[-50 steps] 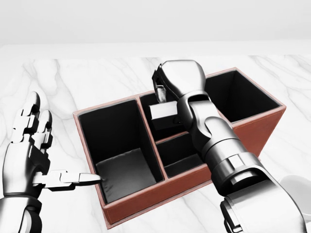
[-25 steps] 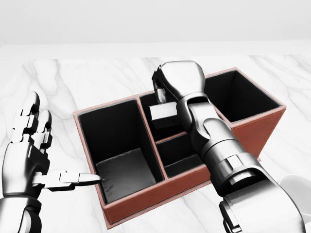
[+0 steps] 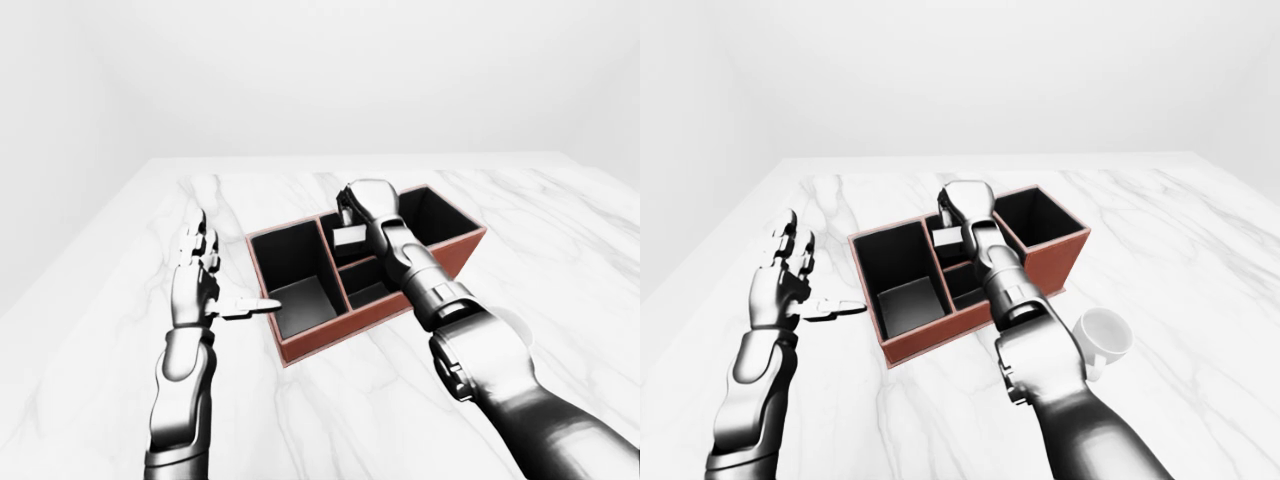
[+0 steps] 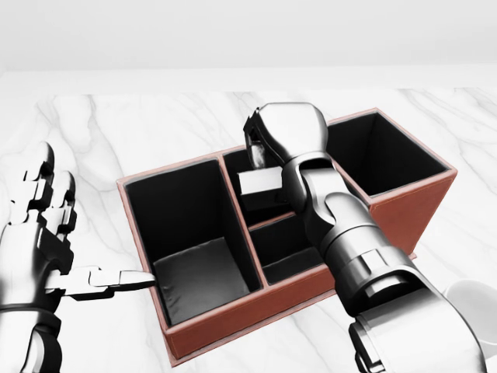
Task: Pick up the book and place it in the front compartment of the caddy.
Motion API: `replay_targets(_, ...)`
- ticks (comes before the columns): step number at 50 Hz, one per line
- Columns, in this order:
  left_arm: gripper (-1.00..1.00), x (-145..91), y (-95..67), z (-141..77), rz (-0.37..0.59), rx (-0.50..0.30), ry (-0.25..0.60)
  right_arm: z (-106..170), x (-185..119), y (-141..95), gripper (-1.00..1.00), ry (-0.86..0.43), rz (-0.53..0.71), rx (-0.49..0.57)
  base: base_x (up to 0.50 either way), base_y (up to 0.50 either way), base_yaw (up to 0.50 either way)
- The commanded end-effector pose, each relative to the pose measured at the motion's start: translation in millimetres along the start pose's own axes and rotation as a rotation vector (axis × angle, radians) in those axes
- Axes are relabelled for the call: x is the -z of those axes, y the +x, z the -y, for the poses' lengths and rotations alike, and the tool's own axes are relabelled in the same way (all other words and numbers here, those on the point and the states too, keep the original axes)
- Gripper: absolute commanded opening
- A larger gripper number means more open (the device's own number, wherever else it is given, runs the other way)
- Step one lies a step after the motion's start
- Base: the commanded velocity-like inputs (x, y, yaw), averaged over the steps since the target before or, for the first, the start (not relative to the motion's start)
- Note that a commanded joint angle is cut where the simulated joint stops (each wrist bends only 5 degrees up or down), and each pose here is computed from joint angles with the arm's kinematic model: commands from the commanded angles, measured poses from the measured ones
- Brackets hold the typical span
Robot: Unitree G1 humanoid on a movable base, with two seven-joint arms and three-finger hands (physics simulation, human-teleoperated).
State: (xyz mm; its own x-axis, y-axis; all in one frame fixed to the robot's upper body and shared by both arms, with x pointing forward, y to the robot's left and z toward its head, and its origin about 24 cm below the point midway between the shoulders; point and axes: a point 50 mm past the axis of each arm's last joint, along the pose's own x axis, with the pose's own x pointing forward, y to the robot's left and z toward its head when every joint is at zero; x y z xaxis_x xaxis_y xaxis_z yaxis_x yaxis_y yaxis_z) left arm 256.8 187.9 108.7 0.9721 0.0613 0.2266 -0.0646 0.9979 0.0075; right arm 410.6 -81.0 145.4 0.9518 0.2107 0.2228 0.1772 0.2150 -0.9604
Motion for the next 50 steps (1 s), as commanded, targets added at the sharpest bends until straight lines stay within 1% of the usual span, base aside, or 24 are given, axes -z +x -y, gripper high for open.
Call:
replay_targets(1, 1.00, -3.4, 3.5, -5.2, 0.015, -0.021, -0.010, 6.5, -1.5, 2.6, -1.00, 0.026, -0.004, 0.039, 0.00, 0.00, 0.00)
replay_targets(28, 1.00, -2.7, 2.7, -4.4, 0.012, -0.019, -0.006, 3.0, 0.1, 1.1, -1.00, 0.007, -0.007, 0.037, 0.00, 0.00, 0.00)
replay_targets(50, 1.00, 0.6, 2.9, -3.1, -0.002, -0.015, -0.005, 9.2, -1.2, 3.1, -1.00, -0.001, 0.002, 0.078, 0.00, 0.00, 0.00)
